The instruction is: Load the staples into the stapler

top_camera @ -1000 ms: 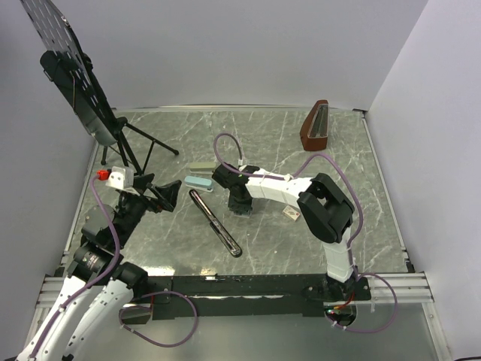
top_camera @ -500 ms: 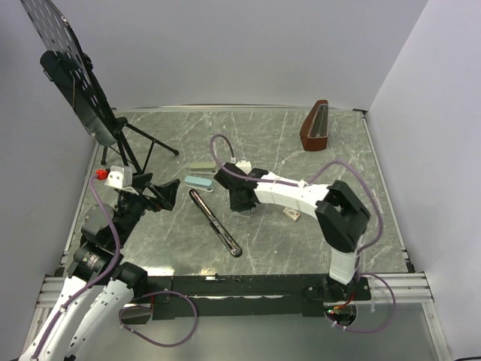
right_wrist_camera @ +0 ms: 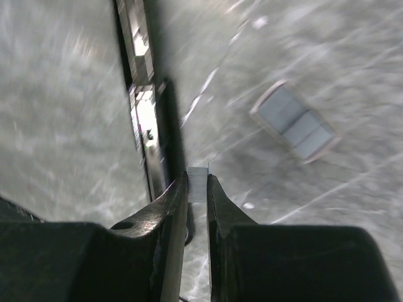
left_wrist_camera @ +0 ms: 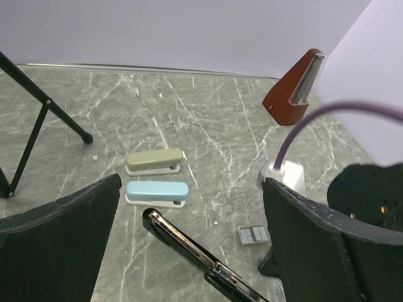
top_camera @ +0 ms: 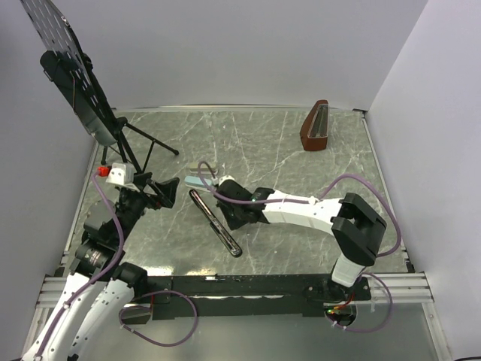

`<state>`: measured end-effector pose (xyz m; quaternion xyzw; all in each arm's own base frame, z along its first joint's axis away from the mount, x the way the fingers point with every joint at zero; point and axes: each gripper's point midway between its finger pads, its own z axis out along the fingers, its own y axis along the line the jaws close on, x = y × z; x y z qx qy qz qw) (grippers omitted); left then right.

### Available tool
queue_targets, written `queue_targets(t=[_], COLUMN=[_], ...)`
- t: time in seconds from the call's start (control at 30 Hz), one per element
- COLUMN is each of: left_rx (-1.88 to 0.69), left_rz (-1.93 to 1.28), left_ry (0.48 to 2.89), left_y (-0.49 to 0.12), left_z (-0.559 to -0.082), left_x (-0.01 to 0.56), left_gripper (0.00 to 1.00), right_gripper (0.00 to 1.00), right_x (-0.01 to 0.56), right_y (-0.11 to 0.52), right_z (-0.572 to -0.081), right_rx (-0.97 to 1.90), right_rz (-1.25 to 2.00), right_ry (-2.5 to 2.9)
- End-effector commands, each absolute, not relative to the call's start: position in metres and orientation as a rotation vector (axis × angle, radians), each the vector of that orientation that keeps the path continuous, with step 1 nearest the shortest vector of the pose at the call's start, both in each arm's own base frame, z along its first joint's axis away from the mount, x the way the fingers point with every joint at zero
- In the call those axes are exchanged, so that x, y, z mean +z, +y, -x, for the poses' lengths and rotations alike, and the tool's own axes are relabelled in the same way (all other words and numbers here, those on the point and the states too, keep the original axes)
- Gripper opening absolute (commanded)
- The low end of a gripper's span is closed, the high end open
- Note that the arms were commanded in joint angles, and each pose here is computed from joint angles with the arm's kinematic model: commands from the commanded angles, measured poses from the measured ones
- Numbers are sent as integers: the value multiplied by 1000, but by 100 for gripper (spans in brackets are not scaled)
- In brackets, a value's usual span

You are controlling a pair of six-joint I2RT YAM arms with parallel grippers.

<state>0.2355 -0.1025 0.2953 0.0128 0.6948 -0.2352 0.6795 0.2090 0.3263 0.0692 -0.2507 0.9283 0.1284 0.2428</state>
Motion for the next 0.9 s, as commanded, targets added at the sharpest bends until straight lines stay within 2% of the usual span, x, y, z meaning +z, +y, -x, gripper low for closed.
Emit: queue_targets(t=[0.0,0.4,0.87], left_rx=[-547,-533,-544], left_rz=[-27,-18,-28], left_ry=[1528,1549,1553], left_y=[-104,-103,-106], left_z=[-238,-244,-244], left_x=[306,300,299], left_gripper=[99,99,99], right_gripper=[15,15,15], right_x=[85,76,73], right_y=[344,347,348], right_z=[-197,-171,-165], right_rx=[472,490,485], right_rz=[795,875,890], right_ry=[2447,2457,2467])
